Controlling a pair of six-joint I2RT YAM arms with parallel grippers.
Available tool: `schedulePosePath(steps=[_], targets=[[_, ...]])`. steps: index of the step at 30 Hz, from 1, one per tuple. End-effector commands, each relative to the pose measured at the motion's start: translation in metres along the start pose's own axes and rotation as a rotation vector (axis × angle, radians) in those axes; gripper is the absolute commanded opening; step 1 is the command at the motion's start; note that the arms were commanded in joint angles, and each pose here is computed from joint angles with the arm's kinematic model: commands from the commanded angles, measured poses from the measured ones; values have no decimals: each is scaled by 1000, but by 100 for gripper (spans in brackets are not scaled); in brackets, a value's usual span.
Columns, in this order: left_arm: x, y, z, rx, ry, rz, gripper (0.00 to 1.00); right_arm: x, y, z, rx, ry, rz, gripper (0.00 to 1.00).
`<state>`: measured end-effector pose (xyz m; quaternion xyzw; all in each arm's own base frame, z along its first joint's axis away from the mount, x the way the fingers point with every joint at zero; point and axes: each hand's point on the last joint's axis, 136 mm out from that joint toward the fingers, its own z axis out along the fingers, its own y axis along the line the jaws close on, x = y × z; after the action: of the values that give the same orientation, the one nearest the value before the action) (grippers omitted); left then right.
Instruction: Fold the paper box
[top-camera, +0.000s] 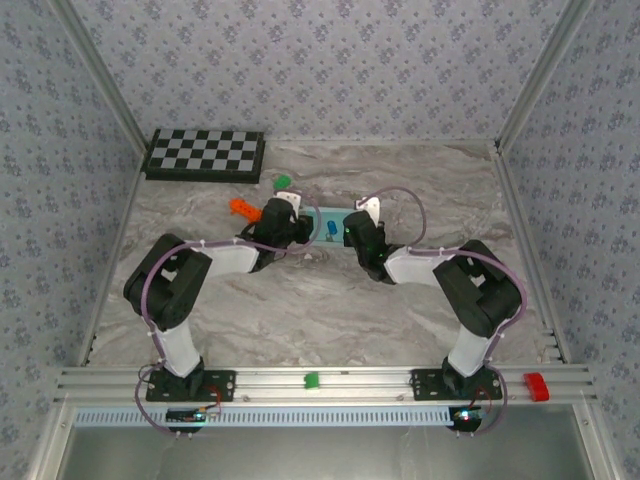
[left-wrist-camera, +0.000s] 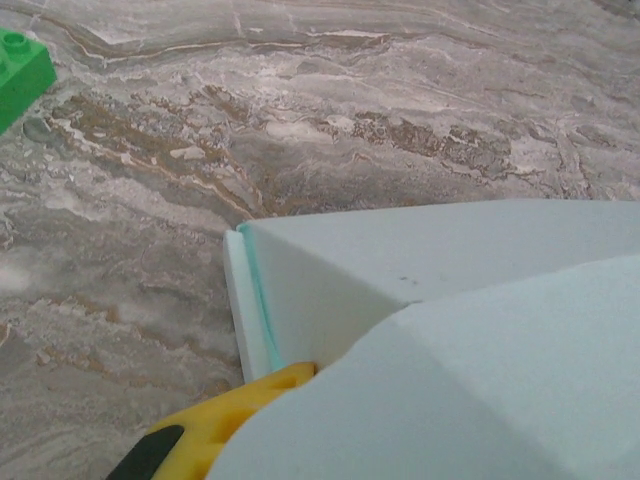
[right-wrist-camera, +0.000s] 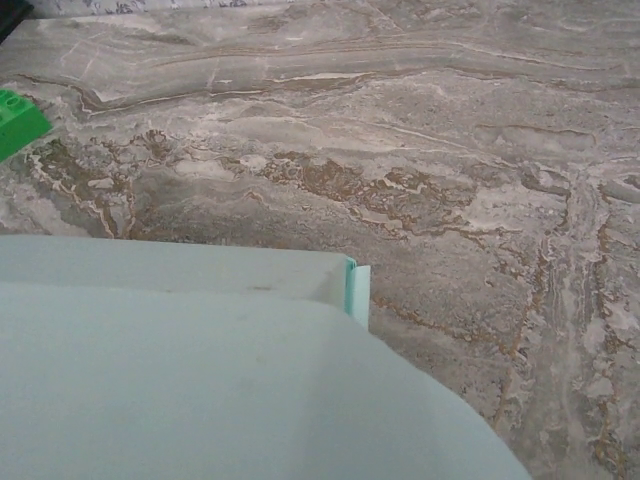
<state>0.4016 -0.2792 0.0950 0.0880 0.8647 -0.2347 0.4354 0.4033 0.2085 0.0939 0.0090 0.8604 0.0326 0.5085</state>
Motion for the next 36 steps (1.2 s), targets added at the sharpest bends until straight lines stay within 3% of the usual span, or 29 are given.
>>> schedulePosePath(steps=[1,19,36], targets=[[15,-2,-6,1,40,16,14,3,0,-8,4,-5,4,8],[35,6,-15,-42,54,24,18,23,-4,-19,28,18,-12,13],[26,3,-35,-34,28,67,35,22,-13,-35,34,21,-16,41]])
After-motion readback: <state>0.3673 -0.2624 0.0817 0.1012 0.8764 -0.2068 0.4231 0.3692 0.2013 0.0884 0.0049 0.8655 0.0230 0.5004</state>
